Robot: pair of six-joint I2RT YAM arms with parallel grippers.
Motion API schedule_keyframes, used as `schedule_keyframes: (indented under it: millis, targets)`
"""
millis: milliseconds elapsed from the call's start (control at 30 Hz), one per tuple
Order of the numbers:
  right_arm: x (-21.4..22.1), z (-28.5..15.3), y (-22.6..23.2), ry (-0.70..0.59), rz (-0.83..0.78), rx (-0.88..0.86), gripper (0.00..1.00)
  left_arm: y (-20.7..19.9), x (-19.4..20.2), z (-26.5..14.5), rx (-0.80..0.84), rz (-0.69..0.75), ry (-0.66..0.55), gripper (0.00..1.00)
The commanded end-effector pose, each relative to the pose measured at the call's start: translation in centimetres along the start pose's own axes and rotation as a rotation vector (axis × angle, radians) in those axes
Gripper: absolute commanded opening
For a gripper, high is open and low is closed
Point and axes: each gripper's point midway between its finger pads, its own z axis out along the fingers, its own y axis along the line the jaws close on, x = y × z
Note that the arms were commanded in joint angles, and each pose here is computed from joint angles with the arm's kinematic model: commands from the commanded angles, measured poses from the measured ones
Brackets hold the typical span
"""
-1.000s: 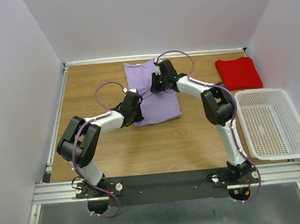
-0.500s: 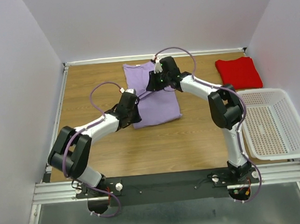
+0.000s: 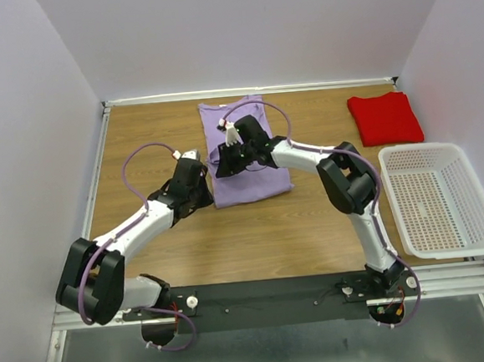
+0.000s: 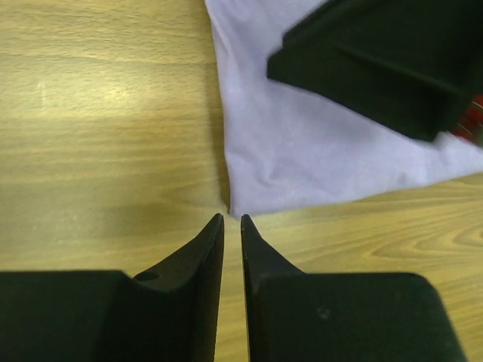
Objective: Fold and stack the t-shirts
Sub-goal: Fold the tshirt
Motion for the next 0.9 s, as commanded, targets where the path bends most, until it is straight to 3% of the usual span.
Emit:
schedule_keyframes:
  millis: [0,233,400,467,600,700,833,867]
  targets:
    - [-0.8,1.8,-2.1,-0.029,-0.009,0.029,0.31,0.6,-1.2,-1.7,-0.019,-0.016,-0.048,0.22]
    - [-4.5,3.3,-5.1,-0.114,-0.036,0.114,0.31,0.7,-1.5,-3.3,-0.003,-0.021,-0.071,0.22]
    - [-11.0,2.5,-7.6,-0.263,-0.034,0.178,0.33,0.7,-0.8,-3.7,0.025,-0.021,-0.067,0.22]
    - [-11.6,2.8,-9.8,-0.285,0.009,0.201,0.34,0.6,-0.7,-3.8,0.036,-0.019,-0.069,0.22]
    - [-14.9,0.5,-9.7,-0.341,0.047,0.163,0.35,-0.1,-1.5,-3.7,0.074,-0.015,-0.084,0.22]
    - [-15.5,-3.2,-7.9,-0.348,0.044,0.156,0.35,-0.9,-3.2,-3.3,0.129,-0.018,-0.114,0.22]
    - [-12.4,-7.7,-7.7,-0.293,0.125,0.126,0.35,-2.0,-5.9,-1.6,0.197,0.002,-0.151,0.22]
    - [-9.8,-7.8,-8.3,-0.245,0.172,0.123,0.35,-2.3,-6.9,-1.3,0.224,0.007,-0.159,0.22]
